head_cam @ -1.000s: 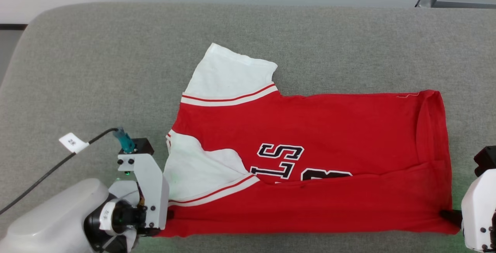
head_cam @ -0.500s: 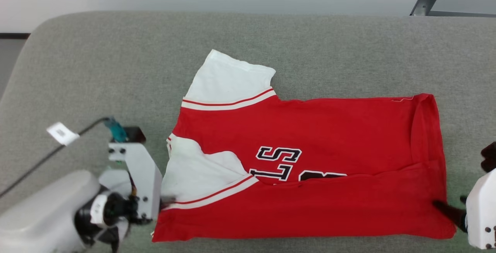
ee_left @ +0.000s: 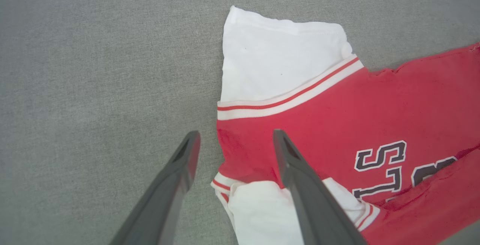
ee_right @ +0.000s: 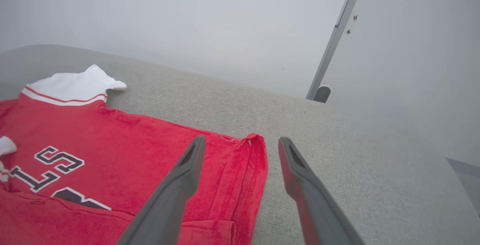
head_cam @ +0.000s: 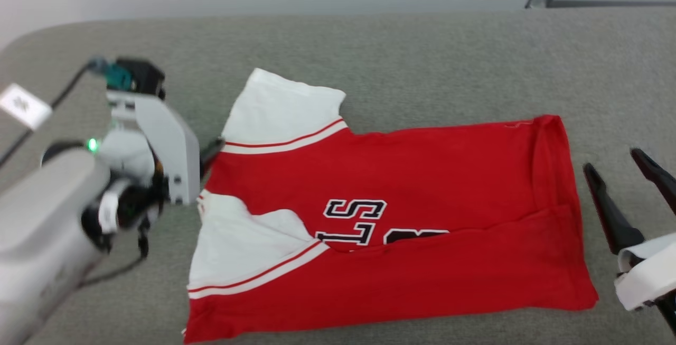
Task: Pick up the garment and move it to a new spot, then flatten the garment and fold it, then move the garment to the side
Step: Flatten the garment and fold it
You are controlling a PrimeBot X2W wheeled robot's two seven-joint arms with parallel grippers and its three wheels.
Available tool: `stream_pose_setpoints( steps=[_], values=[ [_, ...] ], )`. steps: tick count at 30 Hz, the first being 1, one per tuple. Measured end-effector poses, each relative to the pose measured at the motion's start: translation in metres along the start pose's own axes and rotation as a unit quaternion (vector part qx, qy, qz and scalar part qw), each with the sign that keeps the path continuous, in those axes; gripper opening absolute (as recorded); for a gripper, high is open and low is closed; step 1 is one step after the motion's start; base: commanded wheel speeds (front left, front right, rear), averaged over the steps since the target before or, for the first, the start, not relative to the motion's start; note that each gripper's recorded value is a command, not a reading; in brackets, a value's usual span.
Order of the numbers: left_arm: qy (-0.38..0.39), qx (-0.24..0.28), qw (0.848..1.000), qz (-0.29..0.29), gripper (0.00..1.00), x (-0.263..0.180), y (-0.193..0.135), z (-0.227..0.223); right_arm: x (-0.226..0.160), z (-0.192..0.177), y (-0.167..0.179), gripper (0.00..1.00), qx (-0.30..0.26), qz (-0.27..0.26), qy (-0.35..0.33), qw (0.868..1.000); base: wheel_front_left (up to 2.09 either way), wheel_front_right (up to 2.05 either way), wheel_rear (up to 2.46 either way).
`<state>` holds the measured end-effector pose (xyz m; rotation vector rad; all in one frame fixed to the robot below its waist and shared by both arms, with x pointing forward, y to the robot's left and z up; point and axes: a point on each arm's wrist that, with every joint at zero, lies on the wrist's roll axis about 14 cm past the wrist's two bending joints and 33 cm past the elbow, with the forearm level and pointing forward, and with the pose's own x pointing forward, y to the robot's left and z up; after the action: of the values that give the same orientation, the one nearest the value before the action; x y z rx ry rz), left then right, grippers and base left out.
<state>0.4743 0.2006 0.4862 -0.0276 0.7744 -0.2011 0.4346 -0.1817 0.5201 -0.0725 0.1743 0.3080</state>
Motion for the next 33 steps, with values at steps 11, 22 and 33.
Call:
stream_pose_setpoints(
  steps=[11, 22, 33],
  values=[
    [0.010, 0.022, 1.000, -0.006, 1.00, 0.060, 0.006, 0.049, -0.001, -0.002, -0.008, 1.00, -0.029, -0.050, -0.140, 0.988, 0.00, 0.00, 0.00],
    [0.127, 0.043, 0.991, -0.015, 1.00, 0.128, 0.006, 0.033, -0.011, -0.044, -0.035, 1.00, -0.005, -0.103, -0.088, 0.991, 0.00, 0.00, 0.00],
    [0.199, 0.034, 0.979, -0.023, 1.00, 0.171, 0.002, 0.022, -0.014, -0.060, -0.049, 1.00, 0.004, -0.128, -0.066, 0.990, 0.00, 0.00, 0.00]
  ],
)
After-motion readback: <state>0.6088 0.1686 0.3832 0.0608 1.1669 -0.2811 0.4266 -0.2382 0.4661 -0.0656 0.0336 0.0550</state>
